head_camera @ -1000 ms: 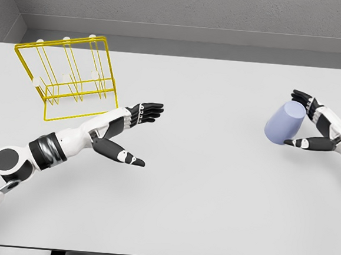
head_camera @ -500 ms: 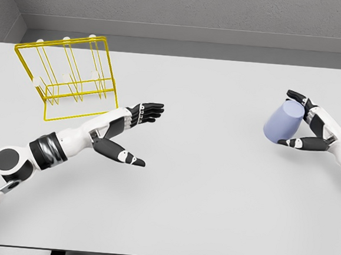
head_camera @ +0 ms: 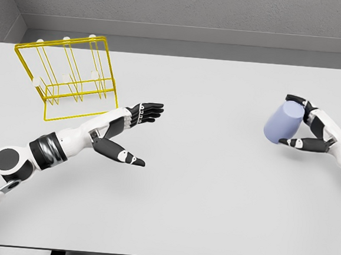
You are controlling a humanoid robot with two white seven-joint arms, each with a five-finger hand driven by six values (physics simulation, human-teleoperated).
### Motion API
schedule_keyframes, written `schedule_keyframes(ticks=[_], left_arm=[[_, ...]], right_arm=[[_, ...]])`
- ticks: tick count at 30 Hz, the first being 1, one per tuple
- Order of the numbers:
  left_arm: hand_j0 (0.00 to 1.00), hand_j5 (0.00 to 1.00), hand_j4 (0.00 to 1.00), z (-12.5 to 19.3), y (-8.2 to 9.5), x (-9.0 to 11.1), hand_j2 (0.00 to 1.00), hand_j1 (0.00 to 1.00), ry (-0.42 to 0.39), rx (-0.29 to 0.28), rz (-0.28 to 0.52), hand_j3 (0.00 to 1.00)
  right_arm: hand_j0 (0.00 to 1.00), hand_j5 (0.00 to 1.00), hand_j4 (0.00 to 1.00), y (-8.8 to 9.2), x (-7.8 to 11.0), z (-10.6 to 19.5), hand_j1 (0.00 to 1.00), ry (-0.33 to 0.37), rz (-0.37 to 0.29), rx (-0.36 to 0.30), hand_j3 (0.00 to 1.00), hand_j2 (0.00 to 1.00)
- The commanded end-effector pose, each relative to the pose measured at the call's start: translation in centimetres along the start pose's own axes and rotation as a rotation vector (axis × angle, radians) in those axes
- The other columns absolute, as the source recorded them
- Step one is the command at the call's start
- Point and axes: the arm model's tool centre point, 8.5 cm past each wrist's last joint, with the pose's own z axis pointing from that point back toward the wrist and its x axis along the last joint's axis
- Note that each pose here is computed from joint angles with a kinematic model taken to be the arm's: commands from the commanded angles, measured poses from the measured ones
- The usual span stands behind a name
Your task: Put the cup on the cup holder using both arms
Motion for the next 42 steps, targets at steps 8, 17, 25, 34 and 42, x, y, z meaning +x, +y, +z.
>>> schedule_keyframes(ticks=[8,17,25,34,42], left_arm=[[1.0,1.0,1.0,0.0,0.1,0.1,1.0,1.0,-0.001,0.003,0.001,1.0],[1.0,1.0,1.0,-0.1,0.3,-0.3,1.0,1.0,0.029,0.009,0.008,1.0],[1.0,1.0,1.0,0.0,0.3,-0.3,1.0,1.0,0.024,0.01,0.006,1.0],[1.0,1.0,1.0,0.2,0.7,0.0,1.0,1.0,0.022,0.025,0.0,1.0],[1.0,1.0,1.0,0.1,0.9,0.2,1.0,1.0,0.01,0.029,-0.007,1.0]], right_arm=[[0.48,0.48,0.48,0.7,0.1,-0.5,0.48,-0.013,-0.008,0.017,0.48,0.48],[0.4,0.4,0.4,-0.1,1.0,-0.8,0.4,-0.031,0.009,0.009,0.4,0.4],[0.4,0.4,0.4,-0.4,2.6,-2.1,0.4,-0.079,0.014,0.012,0.4,0.4],[0.4,0.4,0.4,1.0,4.4,-3.3,0.4,-0.141,0.008,0.057,0.4,0.4],[0.41,0.41,0.41,3.7,6.1,-4.6,0.41,-0.207,-0.012,0.122,0.41,0.41]])
